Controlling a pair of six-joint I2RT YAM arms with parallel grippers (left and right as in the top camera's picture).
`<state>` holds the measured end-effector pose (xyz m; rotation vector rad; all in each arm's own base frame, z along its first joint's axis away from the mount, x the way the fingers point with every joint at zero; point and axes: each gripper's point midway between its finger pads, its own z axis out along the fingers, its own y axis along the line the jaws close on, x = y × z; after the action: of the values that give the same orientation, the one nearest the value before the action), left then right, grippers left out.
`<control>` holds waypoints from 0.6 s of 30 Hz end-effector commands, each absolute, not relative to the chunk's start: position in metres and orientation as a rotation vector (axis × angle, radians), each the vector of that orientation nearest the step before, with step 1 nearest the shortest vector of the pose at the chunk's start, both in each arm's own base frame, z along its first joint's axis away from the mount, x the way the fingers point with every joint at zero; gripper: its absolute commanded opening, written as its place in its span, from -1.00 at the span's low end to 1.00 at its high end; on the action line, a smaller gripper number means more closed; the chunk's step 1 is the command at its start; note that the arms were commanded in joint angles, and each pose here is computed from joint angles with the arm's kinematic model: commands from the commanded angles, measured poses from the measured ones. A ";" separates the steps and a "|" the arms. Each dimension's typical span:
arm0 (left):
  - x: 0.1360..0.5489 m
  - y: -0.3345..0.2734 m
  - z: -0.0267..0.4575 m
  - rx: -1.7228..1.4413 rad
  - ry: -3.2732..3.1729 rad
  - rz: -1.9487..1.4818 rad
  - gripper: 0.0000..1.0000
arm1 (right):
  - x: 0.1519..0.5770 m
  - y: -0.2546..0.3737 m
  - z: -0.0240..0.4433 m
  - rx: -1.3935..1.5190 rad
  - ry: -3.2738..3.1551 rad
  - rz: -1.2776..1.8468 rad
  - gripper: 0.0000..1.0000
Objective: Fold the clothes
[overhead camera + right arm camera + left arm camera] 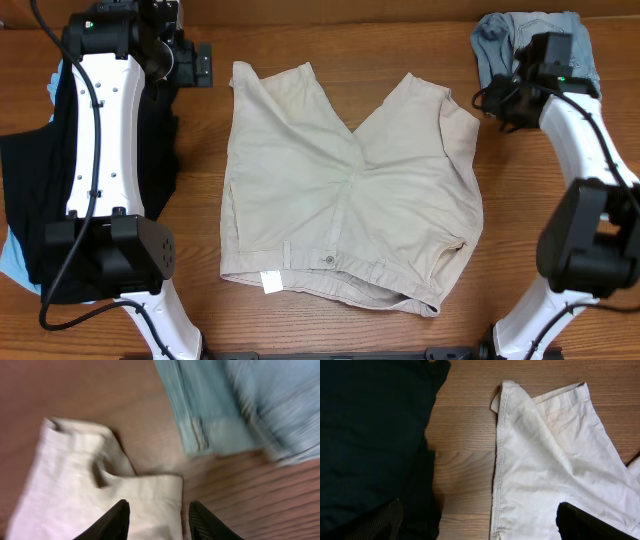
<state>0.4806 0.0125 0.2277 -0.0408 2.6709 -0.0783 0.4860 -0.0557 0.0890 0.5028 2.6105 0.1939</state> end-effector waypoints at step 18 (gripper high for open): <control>0.481 0.008 0.221 -0.006 2.687 -0.085 1.00 | 0.446 -0.038 -0.007 0.617 2.782 0.279 -0.47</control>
<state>0.4805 0.0125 0.2277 -0.0413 2.6712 -0.0785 0.4582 -0.0458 0.0039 0.5899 2.7490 0.2472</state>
